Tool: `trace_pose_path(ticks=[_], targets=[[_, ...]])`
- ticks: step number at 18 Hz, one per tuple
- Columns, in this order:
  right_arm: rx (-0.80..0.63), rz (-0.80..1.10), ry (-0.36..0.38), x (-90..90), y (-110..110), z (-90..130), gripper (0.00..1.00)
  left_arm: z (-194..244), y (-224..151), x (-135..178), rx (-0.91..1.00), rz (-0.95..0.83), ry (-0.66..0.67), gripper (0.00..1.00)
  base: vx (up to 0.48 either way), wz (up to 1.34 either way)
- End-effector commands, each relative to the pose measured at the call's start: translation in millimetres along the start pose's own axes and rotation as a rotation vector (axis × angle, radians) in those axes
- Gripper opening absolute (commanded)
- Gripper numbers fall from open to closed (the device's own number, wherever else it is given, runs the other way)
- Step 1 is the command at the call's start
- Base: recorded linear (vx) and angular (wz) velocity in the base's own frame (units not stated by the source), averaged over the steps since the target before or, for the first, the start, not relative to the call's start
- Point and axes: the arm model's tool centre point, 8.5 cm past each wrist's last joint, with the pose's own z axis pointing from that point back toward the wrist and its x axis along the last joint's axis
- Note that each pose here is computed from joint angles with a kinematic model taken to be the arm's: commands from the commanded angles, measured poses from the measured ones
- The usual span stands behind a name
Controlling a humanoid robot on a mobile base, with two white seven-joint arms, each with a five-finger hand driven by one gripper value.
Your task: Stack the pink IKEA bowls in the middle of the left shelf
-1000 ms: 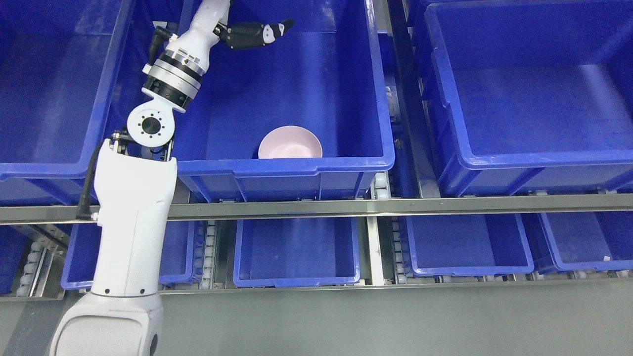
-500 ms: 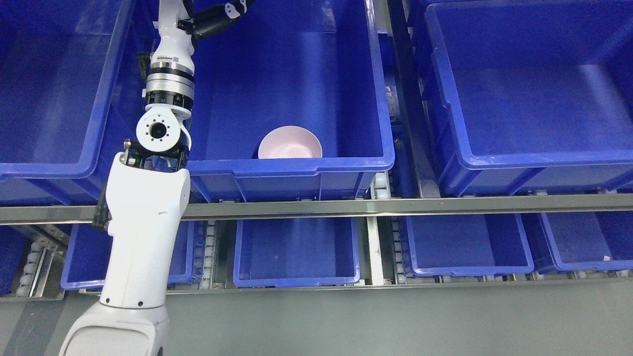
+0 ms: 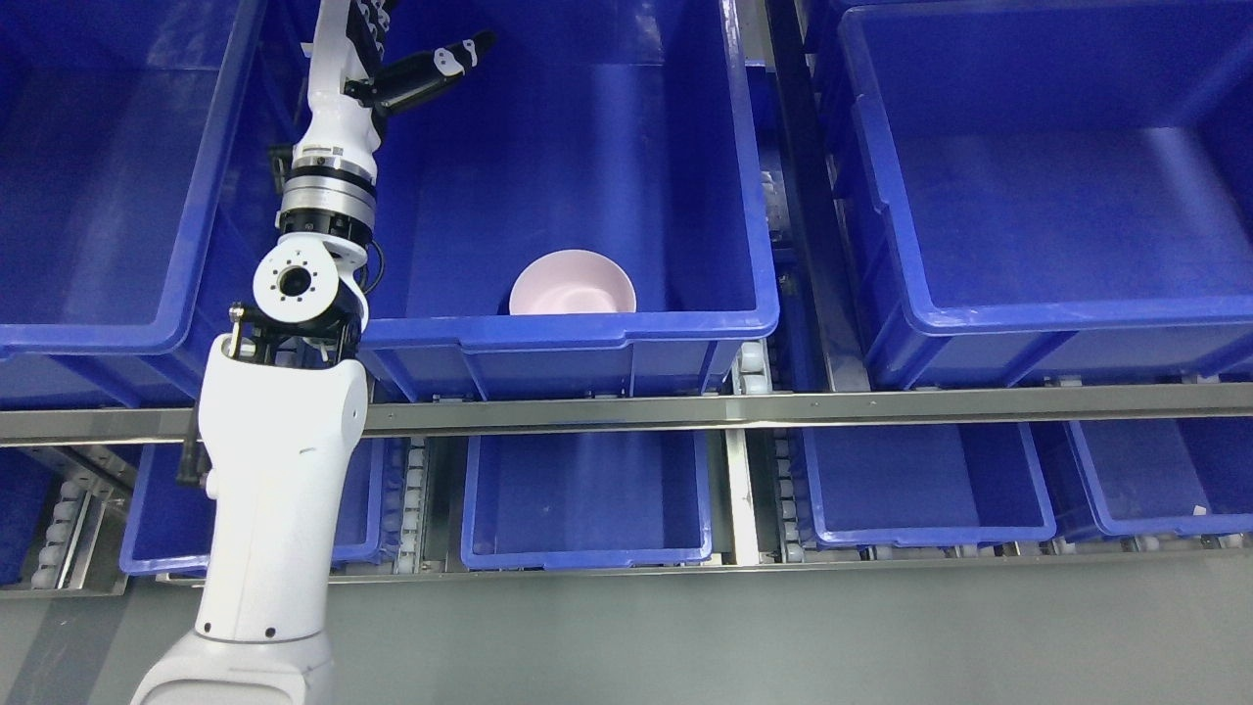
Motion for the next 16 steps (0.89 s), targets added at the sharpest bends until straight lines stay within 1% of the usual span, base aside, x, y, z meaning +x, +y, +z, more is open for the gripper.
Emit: trace_pose_path(ticks=[1,5,9,16], targets=[[-0.017,-0.017,-0.006,-7.1,-11,-1,1.00,9,18,2,0.035,0.006,0.001,1.00,0.000,0.00],[-0.017,-0.017,-0.004,-7.3,-11,-1,1.00,5,19,7,0.036,0.007,-0.012,1.00,0.000,0.00],[-0.017,-0.017,-0.004,-7.3,-11,-1,1.00,-2,19,20,0.037,0.008,-0.042,1.00,0.000,0.00],[-0.017,-0.017,-0.004,-7.3,-11,-1,1.00,-25,22,63,0.048,0.016,-0.131,1.00,0.000,0.00]])
